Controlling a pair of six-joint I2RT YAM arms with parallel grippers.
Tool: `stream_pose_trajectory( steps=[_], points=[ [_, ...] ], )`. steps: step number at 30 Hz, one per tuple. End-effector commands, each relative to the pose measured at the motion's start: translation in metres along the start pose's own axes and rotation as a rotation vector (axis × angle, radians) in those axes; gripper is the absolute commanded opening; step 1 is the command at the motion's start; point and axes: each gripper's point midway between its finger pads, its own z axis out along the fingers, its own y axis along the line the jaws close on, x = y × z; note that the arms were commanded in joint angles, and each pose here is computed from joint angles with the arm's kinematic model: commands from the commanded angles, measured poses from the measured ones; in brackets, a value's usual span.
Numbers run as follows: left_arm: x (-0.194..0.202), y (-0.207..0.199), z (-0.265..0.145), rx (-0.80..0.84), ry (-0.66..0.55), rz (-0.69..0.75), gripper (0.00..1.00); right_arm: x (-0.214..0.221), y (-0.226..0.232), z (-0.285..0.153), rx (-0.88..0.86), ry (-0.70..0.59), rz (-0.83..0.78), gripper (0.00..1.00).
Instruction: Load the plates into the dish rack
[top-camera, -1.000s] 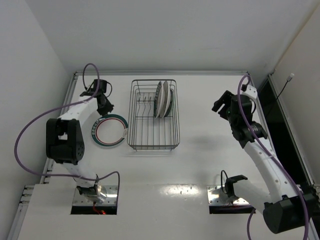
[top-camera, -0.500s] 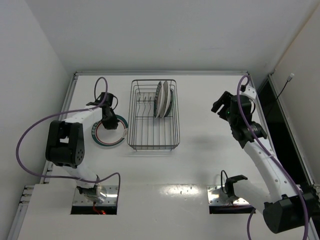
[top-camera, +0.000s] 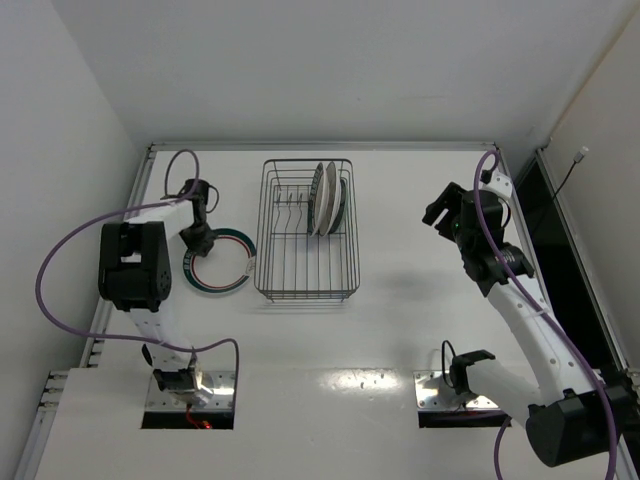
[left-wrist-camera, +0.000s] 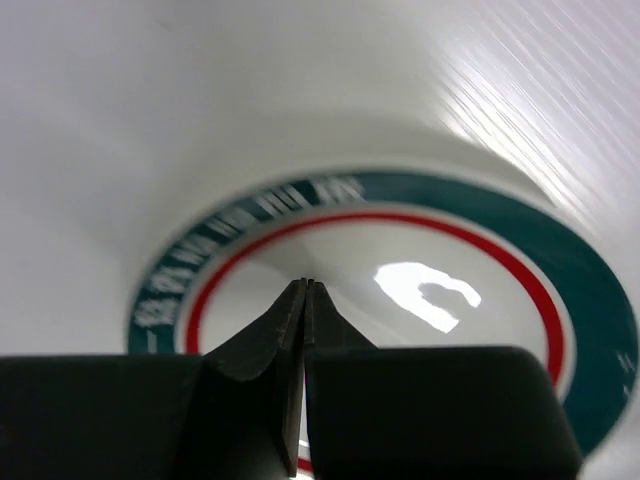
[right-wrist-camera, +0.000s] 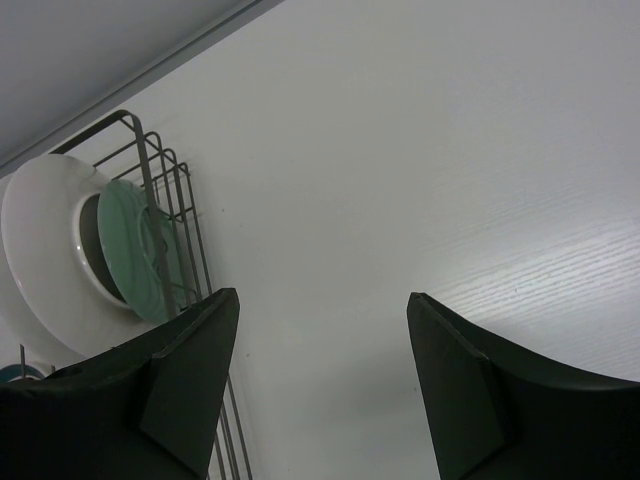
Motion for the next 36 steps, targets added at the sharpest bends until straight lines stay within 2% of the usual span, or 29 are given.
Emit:
stream_pose_trajectory(
  steps=[1, 10, 14, 17, 18, 20, 21, 22, 25, 28, 31, 36],
  points=[
    [-0.024, 0.021, 0.007, -0.057, -0.019, -0.079, 0.0, -0.009, 0.004, 0.002, -0.013, -0.037, 0.024, 0.65],
    [-0.057, 0.048, 0.023, -0.154, -0.033, -0.132, 0.0, -0.007, 0.003, 0.004, -0.008, -0.03, 0.021, 0.65],
    [-0.07, 0.043, 0.01, -0.138, -0.048, -0.149, 0.0, -0.001, 0.0, 0.005, 0.002, -0.015, 0.016, 0.65],
    [-0.083, 0.02, -0.021, -0.046, -0.124, -0.114, 0.04, -0.001, 0.0, 0.005, 0.002, -0.015, 0.016, 0.65],
    [-0.074, 0.003, -0.032, -0.006, -0.129, -0.05, 0.07, -0.001, 0.0, 0.005, 0.002, -0.015, 0.016, 0.65],
    [-0.075, -0.02, -0.061, 0.092, -0.182, -0.005, 0.19, 0.002, 0.004, 0.007, -0.015, -0.002, 0.016, 0.65],
    [-0.063, -0.038, -0.069, 0.136, -0.195, 0.062, 0.26, 0.002, 0.004, 0.007, -0.015, -0.002, 0.016, 0.65],
    [-0.063, -0.049, -0.085, 0.196, -0.216, 0.083, 0.36, 0.005, 0.004, 0.009, -0.02, 0.011, 0.013, 0.65],
    [-0.031, -0.077, -0.098, 0.28, -0.2, 0.191, 0.46, 0.005, 0.004, 0.009, -0.02, 0.011, 0.013, 0.65],
    [-0.007, -0.091, -0.101, 0.279, -0.202, 0.275, 0.5, 0.005, 0.004, 0.009, -0.02, 0.011, 0.013, 0.65],
    [0.018, -0.088, -0.082, 0.219, -0.157, 0.334, 0.5, 0.005, 0.004, 0.009, -0.02, 0.011, 0.013, 0.65],
    [0.038, -0.078, -0.061, 0.148, -0.112, 0.369, 0.51, 0.005, 0.004, 0.009, -0.02, 0.011, 0.013, 0.65]
  ],
)
